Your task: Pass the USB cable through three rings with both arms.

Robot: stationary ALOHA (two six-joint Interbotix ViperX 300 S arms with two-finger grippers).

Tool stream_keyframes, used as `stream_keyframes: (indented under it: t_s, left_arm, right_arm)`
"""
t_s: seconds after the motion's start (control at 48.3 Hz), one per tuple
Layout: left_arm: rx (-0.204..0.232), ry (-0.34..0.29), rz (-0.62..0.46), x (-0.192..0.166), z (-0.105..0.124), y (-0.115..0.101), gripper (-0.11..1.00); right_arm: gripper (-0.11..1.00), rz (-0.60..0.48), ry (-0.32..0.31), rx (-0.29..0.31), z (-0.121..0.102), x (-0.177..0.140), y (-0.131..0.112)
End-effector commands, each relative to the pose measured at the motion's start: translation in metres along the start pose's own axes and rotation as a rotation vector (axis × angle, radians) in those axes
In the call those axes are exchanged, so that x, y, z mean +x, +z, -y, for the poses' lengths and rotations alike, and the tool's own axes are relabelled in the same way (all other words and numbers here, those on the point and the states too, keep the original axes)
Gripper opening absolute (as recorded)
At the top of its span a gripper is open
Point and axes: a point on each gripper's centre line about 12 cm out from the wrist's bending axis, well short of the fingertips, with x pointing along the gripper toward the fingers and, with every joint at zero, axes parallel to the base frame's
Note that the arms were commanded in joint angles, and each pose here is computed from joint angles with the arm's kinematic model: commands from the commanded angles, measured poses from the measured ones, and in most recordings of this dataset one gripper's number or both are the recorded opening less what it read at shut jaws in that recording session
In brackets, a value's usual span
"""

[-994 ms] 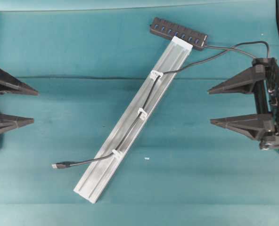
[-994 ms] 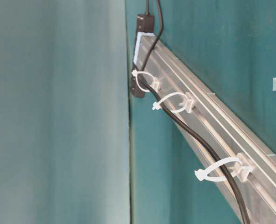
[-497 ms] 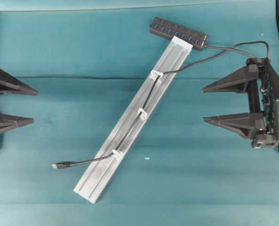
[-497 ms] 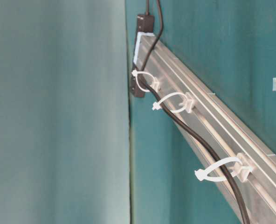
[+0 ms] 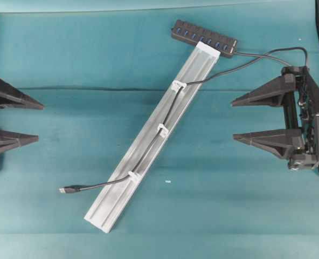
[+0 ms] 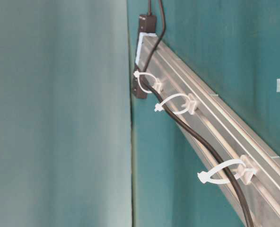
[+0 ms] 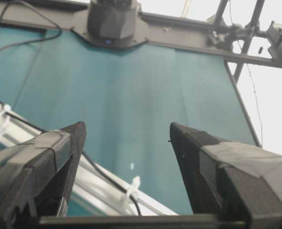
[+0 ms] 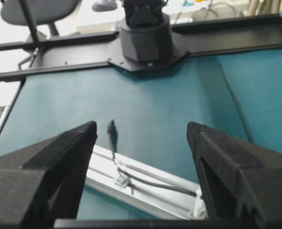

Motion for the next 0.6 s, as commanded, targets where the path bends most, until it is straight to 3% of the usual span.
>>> stream_keyframes:
  t_s: [0.0, 0.58]
  left_arm:
    - [0.0, 0.0, 0.011, 0.0019, 0.0006, 0.0057, 0.8]
    - [0.0, -0.004, 0.023, 0.0006, 0.0013, 0.0079, 0.8]
  right_arm:
    - [0.78, 0.011, -0.002, 0.009, 0.0001, 0.0009, 0.0032]
    - [0.78, 0.002, -0.003, 0.01, 0.0002, 0.0033, 0.0003]
